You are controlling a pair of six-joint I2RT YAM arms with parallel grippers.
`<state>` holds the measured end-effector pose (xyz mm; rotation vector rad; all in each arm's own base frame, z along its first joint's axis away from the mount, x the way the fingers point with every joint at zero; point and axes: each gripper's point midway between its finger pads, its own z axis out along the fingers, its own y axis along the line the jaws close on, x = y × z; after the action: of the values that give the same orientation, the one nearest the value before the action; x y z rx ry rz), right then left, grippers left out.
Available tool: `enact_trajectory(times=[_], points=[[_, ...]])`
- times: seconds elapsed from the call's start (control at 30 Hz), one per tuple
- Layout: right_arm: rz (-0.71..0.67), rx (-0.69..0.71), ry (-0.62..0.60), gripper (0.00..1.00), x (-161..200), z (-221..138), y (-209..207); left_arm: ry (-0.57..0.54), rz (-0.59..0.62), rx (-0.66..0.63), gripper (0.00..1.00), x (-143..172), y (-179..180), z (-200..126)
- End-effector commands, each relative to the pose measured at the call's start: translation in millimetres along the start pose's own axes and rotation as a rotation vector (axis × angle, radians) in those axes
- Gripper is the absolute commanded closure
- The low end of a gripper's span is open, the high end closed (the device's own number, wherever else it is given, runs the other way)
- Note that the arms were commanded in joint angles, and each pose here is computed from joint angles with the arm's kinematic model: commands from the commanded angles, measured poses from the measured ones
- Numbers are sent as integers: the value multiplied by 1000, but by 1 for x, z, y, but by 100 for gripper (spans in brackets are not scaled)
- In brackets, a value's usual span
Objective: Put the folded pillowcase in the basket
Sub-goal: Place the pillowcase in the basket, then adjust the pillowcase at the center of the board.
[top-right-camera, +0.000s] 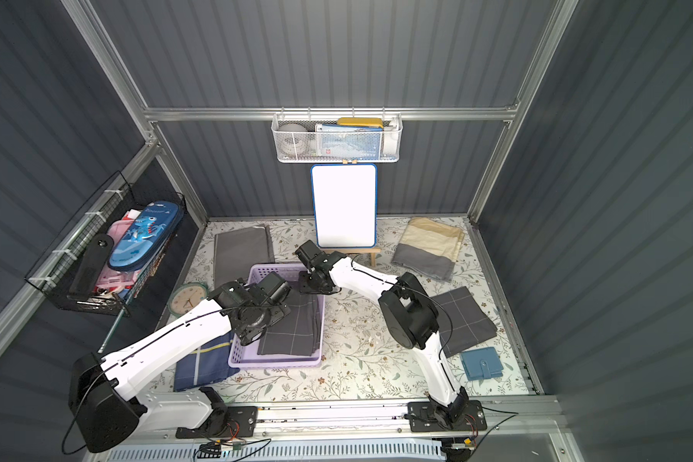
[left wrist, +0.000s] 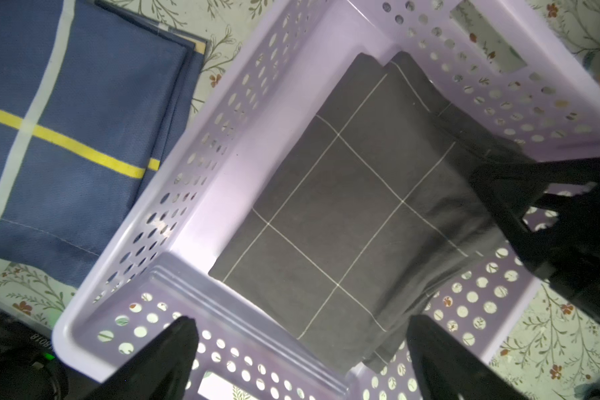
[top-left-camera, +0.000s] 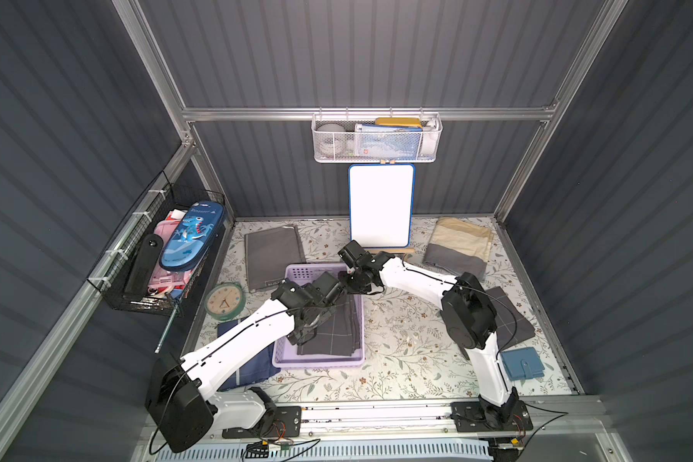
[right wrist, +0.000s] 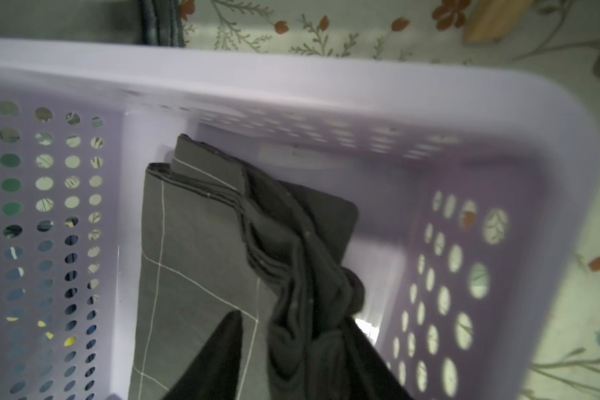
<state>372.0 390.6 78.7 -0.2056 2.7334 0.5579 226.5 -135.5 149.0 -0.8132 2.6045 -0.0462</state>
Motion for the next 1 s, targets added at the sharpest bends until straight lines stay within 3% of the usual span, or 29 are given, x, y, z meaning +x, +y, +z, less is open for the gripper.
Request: enact_trajectory(times=[0.0, 0.17, 0.37, 0.5, 0.63, 0.67, 0.7, 0.73, 0.83, 0.87, 0.97], points=[[-16, 75, -22, 36, 0, -17, -13, -34, 15, 0, 1, -10, 2, -10], [-23, 81, -117, 27, -7, -56, -13, -51, -1, 30, 1, -15, 0, -19], [-49, 148, -159, 26, 1, -98, -34, -77, 73, 87, 1, -22, -16, -23], [4, 278, -153, 30, 17, -124, -97, -98, 178, 170, 5, -25, -50, -22], [237, 364, -224, 39, 28, -155, -200, -149, 315, 339, 12, -17, -117, -41], [280, 398, -244, 47, 31, -163, -226, -166, 351, 390, 16, -12, -138, -48], [330, 418, -245, 66, 36, -167, -245, -177, 387, 444, 22, -3, -158, -55], [388, 437, -239, 100, 42, -172, -266, -179, 436, 500, 31, 10, -180, -60], [574, 444, -216, 100, 63, -176, -314, -160, 537, 609, 90, 42, -235, -68], [622, 451, -224, 100, 69, -177, -328, -149, 560, 600, 100, 53, -245, -61], [727, 478, -237, 100, 79, -183, -363, -117, 622, 619, 100, 83, -267, -51]])
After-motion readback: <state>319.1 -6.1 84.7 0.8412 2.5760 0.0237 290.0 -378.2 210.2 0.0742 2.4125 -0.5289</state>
